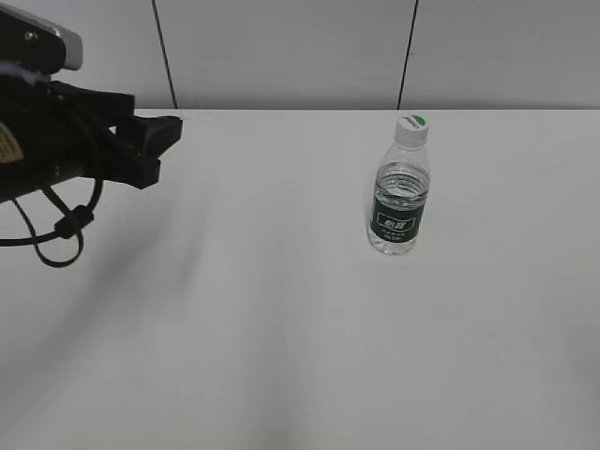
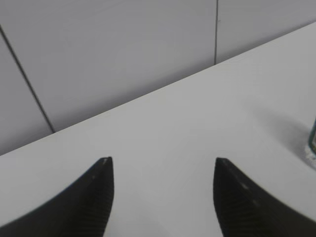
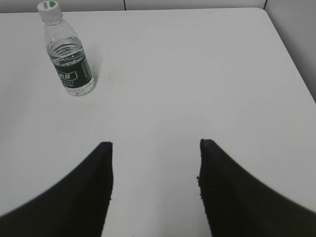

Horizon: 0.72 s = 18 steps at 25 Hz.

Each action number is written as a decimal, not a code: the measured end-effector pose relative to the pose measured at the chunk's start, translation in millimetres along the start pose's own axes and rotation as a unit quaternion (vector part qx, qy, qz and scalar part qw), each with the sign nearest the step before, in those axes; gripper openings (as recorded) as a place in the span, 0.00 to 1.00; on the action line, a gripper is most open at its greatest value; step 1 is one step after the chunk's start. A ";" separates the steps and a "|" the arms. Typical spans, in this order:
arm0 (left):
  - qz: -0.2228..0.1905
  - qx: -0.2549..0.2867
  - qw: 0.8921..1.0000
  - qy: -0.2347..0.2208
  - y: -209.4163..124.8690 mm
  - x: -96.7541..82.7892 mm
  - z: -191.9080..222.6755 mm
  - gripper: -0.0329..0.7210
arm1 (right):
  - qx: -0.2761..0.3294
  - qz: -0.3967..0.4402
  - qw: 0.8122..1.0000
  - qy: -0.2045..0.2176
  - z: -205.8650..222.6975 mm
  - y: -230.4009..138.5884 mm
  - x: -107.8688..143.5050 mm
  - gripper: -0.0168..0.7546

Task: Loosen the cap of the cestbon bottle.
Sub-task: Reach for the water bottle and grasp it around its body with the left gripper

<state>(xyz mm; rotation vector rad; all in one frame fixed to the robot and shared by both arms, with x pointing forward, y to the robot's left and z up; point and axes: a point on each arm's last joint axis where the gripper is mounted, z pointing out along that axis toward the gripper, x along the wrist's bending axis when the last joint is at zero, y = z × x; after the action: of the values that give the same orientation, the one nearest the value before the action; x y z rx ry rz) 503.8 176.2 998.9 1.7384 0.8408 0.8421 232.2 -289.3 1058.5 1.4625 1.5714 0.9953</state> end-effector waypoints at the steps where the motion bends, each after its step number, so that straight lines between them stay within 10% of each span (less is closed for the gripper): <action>1: 0.000 -0.010 1.000 -0.017 -2.0 -3.6 4.1 0.69 | 0.000 0.000 1.000 0.000 0.0 0.0 0.0 0.58; 18: 0.036 -0.016 0.968 -0.247 -45.4 -44.0 85.1 0.65 | 0.000 0.000 1.000 0.000 0.0 0.1 0.0 0.58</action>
<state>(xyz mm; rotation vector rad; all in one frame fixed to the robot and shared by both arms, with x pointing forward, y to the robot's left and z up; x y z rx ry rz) 545.7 111.5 926.0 1.8464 0.4278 0.4297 232.3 -289.3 1058.6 1.4619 1.5706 0.9958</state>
